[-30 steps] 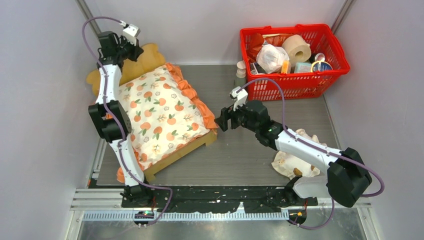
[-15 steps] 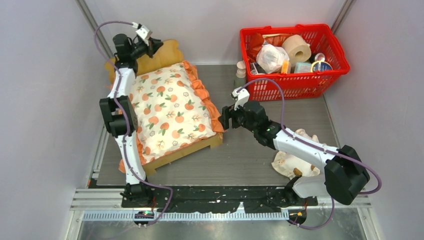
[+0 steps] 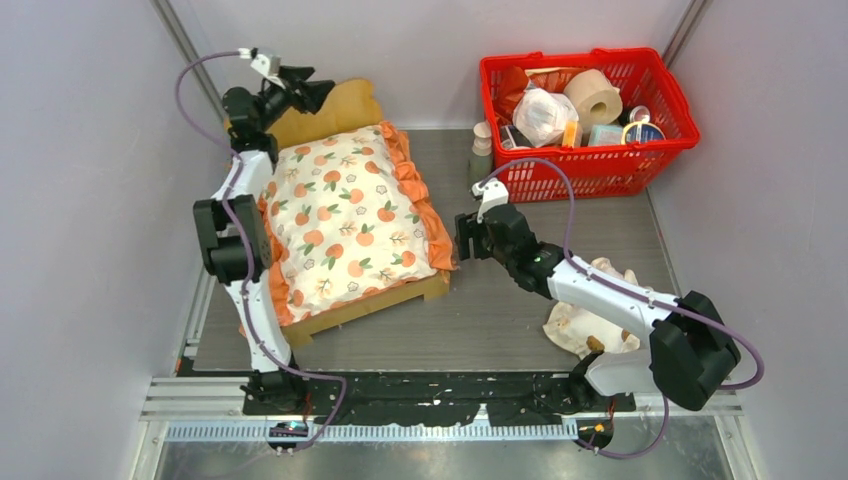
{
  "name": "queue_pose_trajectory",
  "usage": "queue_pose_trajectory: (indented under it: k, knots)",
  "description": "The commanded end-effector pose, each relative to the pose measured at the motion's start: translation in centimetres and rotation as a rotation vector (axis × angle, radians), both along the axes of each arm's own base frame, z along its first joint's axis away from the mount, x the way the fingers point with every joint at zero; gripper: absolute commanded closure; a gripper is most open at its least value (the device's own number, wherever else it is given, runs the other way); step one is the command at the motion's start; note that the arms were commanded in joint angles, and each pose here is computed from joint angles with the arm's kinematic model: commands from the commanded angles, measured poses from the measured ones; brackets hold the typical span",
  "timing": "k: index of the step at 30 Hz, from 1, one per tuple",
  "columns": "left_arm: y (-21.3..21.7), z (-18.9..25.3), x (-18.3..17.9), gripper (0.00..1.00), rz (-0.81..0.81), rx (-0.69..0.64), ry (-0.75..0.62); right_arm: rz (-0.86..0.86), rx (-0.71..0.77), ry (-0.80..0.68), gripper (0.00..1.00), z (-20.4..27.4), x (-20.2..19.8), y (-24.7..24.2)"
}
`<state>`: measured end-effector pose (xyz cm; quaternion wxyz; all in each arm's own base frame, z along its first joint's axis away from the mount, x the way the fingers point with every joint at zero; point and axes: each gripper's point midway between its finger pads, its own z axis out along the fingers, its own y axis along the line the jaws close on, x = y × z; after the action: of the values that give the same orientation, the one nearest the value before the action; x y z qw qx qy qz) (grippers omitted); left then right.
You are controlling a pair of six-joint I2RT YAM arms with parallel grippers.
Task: Set up the pet bed
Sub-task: Adjust the bed frame at the center of the board.
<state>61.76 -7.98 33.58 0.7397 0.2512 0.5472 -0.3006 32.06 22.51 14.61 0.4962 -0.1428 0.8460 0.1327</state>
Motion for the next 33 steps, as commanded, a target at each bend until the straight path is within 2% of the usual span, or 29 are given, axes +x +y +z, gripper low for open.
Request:
queue_pose_trajectory:
  k: [1, 3, 6, 7, 11, 15, 17, 20, 26, 33]
  knots:
    - [3.6, 8.7, -5.1, 0.31, 0.193, -0.081, -0.062, -0.06, 0.002, 0.007, 0.25, -0.1, -0.2, -1.4]
    - [4.7, 8.5, -6.6, 0.3, 0.303, -0.074, 0.034, -0.052, 0.005, 0.037, 0.25, -1.4, -0.6, -1.2]
    - [7.1, 6.0, -9.6, 0.32, 0.502, -0.055, 0.257, -0.033, 0.024, 0.067, 0.25, -3.1, -1.1, -0.8]
    - [8.0, 3.8, -11.2, 0.34, 0.581, -0.031, 0.352, -0.032, 0.028, 0.074, 0.25, -3.6, -1.1, -0.7]
    - [10.0, 0.0, -18.0, 0.34, 0.819, 0.032, 0.53, -0.01, 0.077, 0.1, 0.26, -5.1, -1.9, 0.0]
    - [11.0, -3.4, -24.7, 0.32, 0.932, 0.018, 0.753, 0.061, 0.163, 0.099, 0.27, -6.5, -3.3, 1.9]
    - [11.3, -5.1, -27.1, 0.32, 0.966, 0.028, 0.824, 0.107, 0.2, 0.085, 0.27, -6.9, -4.1, 3.0]
    - [13.1, -7.4, -29.7, 0.31, 1.088, 0.045, 0.855, 0.192, 0.233, 0.076, 0.27, -7.6, -5.7, 4.9]
    - [15.8, -8.3, -30.6, 0.28, 1.26, 0.062, 0.873, 0.318, 0.28, 0.045, 0.27, -6.6, -8.1, 9.0]
    - [13.0, -7.1, -27.4, 0.35, 1.075, 0.087, 0.897, 0.471, 0.3, 0.027, 0.27, -5.0, -11.1, 15.6]
